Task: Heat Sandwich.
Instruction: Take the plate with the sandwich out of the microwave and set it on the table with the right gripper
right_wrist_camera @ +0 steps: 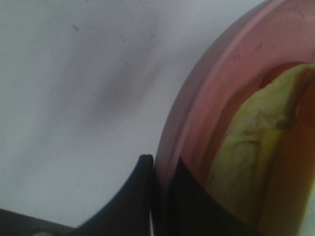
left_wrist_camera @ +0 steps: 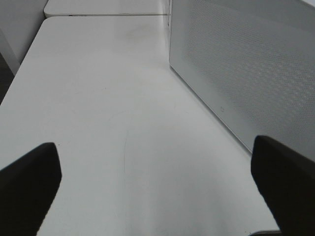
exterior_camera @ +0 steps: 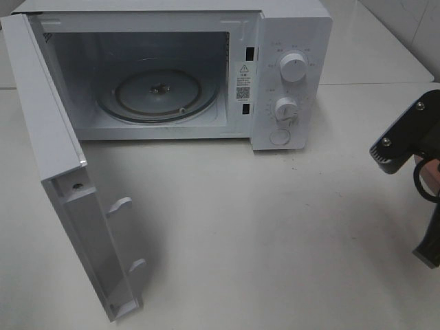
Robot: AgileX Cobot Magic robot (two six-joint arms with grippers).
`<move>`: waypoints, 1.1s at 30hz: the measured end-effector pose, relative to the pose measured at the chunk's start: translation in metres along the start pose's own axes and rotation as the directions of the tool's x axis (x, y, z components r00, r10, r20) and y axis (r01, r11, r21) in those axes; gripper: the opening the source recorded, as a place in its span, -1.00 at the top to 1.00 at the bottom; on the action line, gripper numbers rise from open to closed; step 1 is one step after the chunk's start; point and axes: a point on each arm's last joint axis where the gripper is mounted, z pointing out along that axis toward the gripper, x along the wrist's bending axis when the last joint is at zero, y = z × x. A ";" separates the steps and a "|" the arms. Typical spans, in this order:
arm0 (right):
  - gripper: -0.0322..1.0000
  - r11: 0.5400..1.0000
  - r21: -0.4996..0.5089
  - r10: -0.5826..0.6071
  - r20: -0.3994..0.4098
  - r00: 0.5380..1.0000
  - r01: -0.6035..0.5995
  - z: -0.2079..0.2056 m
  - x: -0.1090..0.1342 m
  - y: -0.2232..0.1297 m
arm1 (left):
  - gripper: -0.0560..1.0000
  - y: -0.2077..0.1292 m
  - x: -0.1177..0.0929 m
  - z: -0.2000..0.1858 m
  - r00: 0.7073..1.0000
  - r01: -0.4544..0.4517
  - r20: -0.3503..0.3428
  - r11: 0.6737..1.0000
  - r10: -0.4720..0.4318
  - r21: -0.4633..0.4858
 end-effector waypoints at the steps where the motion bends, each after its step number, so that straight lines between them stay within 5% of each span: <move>1: 0.83 1.000 0.009 0.021 0.010 1.000 -0.021 0.003 -0.001 0.001 | -0.99 0.000 0.000 0.000 1.000 0.000 0.000 1.000 0.000 0.000; 22: 0.83 0.935 0.111 0.332 0.057 0.942 -0.337 0.069 -0.029 0.027 | -0.99 0.000 0.000 0.000 1.000 0.000 0.000 1.000 0.000 0.000; 33: 0.83 0.916 0.129 0.374 0.071 0.925 -0.380 0.099 -0.034 0.031 | -0.99 0.000 0.000 0.000 1.000 0.000 0.000 1.000 0.000 0.000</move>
